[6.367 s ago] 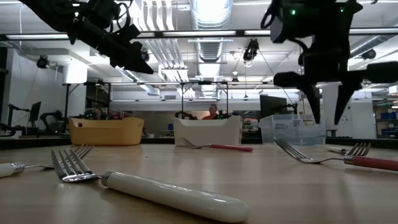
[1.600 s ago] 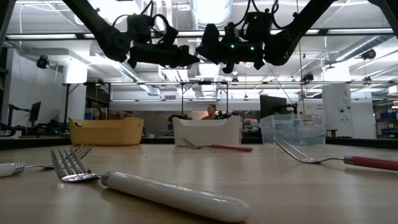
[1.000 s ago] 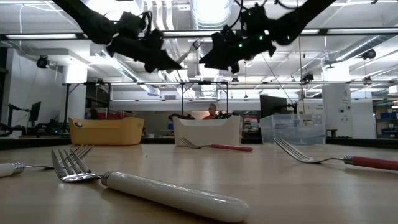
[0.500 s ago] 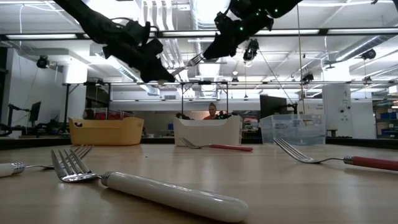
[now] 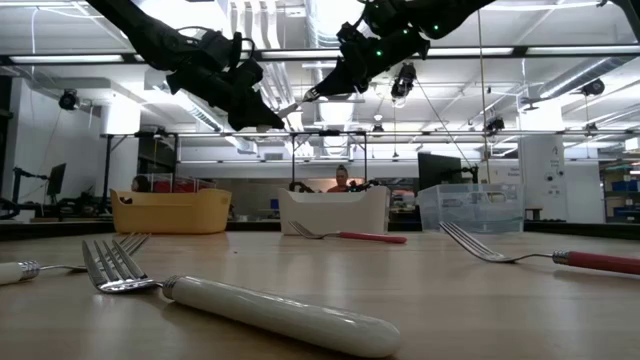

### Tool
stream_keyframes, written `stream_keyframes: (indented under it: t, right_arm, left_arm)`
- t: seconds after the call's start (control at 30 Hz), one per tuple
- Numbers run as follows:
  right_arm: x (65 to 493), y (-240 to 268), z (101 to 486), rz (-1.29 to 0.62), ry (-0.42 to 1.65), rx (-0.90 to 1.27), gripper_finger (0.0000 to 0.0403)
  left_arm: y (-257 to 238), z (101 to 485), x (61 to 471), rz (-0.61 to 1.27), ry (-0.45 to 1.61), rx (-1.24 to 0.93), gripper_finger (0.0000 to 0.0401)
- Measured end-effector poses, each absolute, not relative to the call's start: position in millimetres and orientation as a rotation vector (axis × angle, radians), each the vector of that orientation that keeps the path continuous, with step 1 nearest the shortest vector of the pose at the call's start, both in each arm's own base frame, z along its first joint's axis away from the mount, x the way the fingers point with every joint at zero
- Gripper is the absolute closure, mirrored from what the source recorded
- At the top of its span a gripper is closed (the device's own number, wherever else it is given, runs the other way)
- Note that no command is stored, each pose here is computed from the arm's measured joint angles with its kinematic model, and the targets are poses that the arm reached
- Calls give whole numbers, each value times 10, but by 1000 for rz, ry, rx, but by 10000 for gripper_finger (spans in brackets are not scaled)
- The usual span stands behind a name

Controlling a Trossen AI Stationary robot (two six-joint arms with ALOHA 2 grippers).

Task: Sort silverware by color (type)
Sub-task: Put the white fork into the white bin

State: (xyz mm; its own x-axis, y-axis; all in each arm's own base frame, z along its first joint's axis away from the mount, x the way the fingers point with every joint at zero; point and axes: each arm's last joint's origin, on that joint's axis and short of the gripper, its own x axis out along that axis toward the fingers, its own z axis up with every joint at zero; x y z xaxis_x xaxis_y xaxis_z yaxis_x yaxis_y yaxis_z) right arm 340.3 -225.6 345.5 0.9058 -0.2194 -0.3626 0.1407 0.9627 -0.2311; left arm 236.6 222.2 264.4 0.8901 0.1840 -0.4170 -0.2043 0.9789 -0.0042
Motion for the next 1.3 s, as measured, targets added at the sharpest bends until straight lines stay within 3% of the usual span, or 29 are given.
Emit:
stream_keyframes:
  t: [0.37,0.53,0.77,1.0,1.3]
  right_arm:
    - [3417,-2256,3487,-167,357,-218,385]
    - [3399,-2284,3490,-203,349,-124,393]
    - [3289,-2415,3462,-258,359,60,395]
    - [3086,-2540,3305,-321,502,269,395]
    - [3028,-2566,3115,-395,608,527,395]
  left_arm:
    - [2229,2660,2375,205,411,-34,388]
    - [2236,2675,2382,211,393,-43,376]
    - [2250,2692,2381,220,380,-24,317]
    - [2334,2686,2312,319,411,29,268]
    - [2543,2736,2115,409,375,75,255]
